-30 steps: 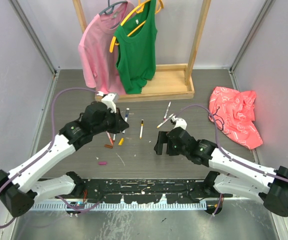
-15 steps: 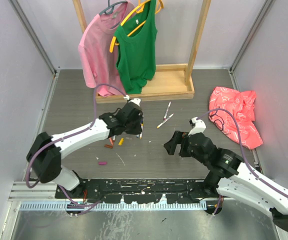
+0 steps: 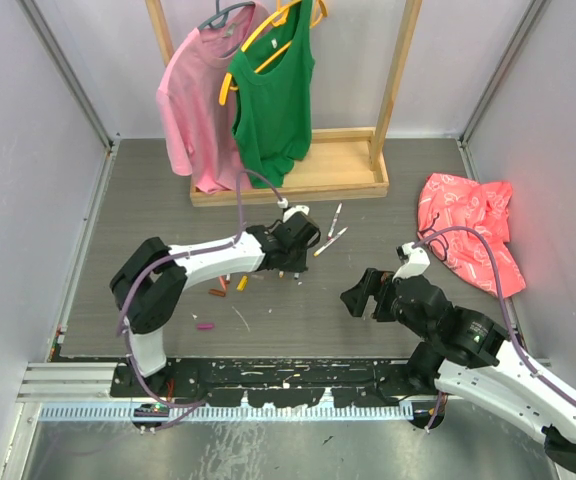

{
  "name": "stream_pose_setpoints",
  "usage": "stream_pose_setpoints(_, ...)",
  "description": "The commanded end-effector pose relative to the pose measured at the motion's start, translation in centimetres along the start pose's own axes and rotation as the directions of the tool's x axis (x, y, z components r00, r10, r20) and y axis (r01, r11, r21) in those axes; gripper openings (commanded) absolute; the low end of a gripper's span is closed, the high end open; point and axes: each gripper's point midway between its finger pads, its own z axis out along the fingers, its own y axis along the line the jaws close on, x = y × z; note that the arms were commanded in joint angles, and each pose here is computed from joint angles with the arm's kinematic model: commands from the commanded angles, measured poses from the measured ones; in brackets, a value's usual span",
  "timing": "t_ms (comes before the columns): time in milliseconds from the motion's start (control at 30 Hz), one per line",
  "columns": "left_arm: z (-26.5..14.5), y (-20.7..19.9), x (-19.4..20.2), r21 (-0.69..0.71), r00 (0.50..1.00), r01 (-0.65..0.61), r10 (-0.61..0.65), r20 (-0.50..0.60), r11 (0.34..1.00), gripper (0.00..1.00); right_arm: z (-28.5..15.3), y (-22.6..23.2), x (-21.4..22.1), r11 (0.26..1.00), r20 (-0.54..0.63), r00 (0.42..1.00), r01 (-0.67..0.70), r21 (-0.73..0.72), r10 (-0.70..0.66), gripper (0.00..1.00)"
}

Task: Insert the pens into the pen caps
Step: Place the pen at the center of the board.

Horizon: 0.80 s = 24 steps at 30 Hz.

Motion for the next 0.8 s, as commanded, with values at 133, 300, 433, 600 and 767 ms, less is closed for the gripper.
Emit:
stream_pose_setpoints(133,1.7,-0.7,-2.6,-0.047,0.995,0.037,-0.033,0.091,0.998,0.0,-1.0,0.7,-1.3,1.0,0.032,0.999,-0.016,-0.025,0.017,0.98)
stream_pose_setpoints(300,2.8,-0.2,-2.0,-0.084,0.997,0.032,-0.026,0.072,0.996,0.0,-1.0,0.7,-1.3,1.0,0.033,0.999,-0.009,-0.026,0.01,0.98)
stream_pose_setpoints(433,3.2,0.6,-1.7,-0.127,0.998,0.022,-0.014,0.065,0.992,0.04,-0.8,0.6,-1.2,1.0,0.029,1.0,0.0,-0.017,0.0,0.98)
stream_pose_setpoints(600,3.7,0.9,-1.2,-0.139,0.999,0.011,-0.004,0.051,0.99,0.08,-0.6,0.5,-1.0,1.0,0.018,1.0,0.009,-0.004,-0.009,0.98)
stream_pose_setpoints(767,4.3,1.1,-0.7,-0.145,0.999,0.004,0.001,0.034,0.989,0.14,-0.4,0.5,-0.9,1.0,0.011,1.0,0.012,0.002,-0.012,0.98)
